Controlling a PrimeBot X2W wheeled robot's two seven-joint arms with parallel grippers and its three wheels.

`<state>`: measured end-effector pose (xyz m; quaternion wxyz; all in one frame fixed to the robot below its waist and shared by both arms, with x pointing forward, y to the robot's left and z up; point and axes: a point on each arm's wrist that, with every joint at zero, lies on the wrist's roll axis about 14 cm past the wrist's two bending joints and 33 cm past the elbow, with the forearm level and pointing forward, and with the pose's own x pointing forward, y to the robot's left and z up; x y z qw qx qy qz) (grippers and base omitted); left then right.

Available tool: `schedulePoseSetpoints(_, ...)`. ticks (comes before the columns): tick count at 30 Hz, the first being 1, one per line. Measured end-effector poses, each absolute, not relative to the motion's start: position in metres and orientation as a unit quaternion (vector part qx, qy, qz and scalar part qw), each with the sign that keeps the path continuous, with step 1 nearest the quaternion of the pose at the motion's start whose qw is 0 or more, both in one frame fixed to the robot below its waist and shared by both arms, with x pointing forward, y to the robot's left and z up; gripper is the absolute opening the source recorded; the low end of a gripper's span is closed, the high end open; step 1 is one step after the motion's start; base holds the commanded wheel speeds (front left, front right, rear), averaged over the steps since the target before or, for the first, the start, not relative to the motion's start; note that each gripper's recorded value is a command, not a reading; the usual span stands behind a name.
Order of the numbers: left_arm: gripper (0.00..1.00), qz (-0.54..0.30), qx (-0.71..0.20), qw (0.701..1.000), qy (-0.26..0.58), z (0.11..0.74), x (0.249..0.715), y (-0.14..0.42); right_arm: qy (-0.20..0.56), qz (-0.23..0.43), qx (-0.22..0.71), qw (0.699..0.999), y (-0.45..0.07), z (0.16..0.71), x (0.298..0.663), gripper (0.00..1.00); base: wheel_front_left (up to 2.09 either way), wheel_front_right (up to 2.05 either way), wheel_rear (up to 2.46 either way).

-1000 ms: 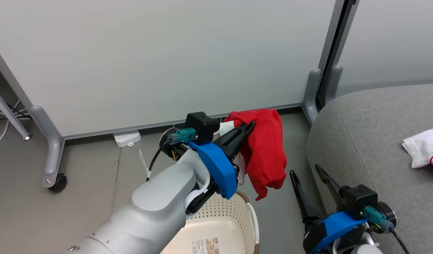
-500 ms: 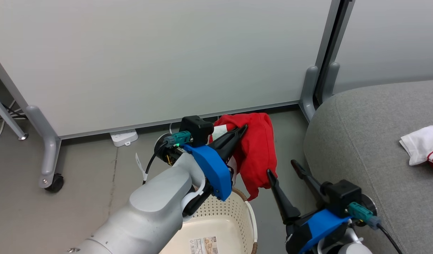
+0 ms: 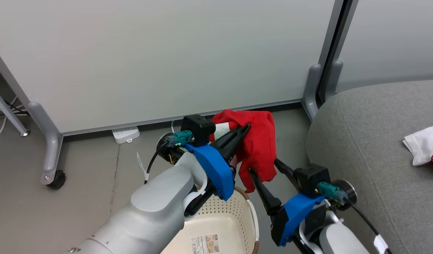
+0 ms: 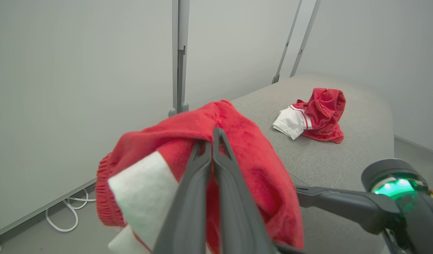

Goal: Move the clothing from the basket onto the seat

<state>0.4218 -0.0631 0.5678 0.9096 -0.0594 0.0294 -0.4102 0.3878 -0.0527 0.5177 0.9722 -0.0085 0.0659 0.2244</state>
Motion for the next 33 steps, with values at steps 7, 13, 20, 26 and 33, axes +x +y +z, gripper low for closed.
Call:
schedulePoseSetpoints(7, 0.00, -0.411, -0.060, 0.909, 0.030, 0.567, 0.419, -0.062, 0.079, 0.238, -0.024, 0.968, -0.044, 0.514, 0.405, 1.00, 0.00, 0.00, 0.00)
schedulePoseSetpoints(13, 0.00, -0.410, -0.062, 0.910, 0.030, 0.568, 0.418, -0.060, 0.089, 0.253, -0.035, 0.963, -0.034, 0.511, 0.414, 0.00, 0.00, 0.00, 0.00)
schedulePoseSetpoints(20, 0.00, -0.409, -0.061, 0.910, 0.028, 0.569, 0.417, -0.059, 0.086, 0.259, -0.048, 0.961, -0.030, 0.510, 0.420, 0.00, 0.00, 0.00, 0.00)
schedulePoseSetpoints(26, 0.00, -0.409, -0.061, 0.910, 0.029, 0.568, 0.417, -0.060, 0.086, 0.259, -0.052, 0.961, -0.031, 0.507, 0.420, 0.00, 0.00, 0.00, 0.00)
schedulePoseSetpoints(33, 0.00, -0.412, -0.063, 0.909, 0.029, 0.569, 0.417, -0.062, 0.080, 0.256, -0.051, 0.962, -0.034, 0.508, 0.420, 0.00, 0.00, 0.00, 0.00)
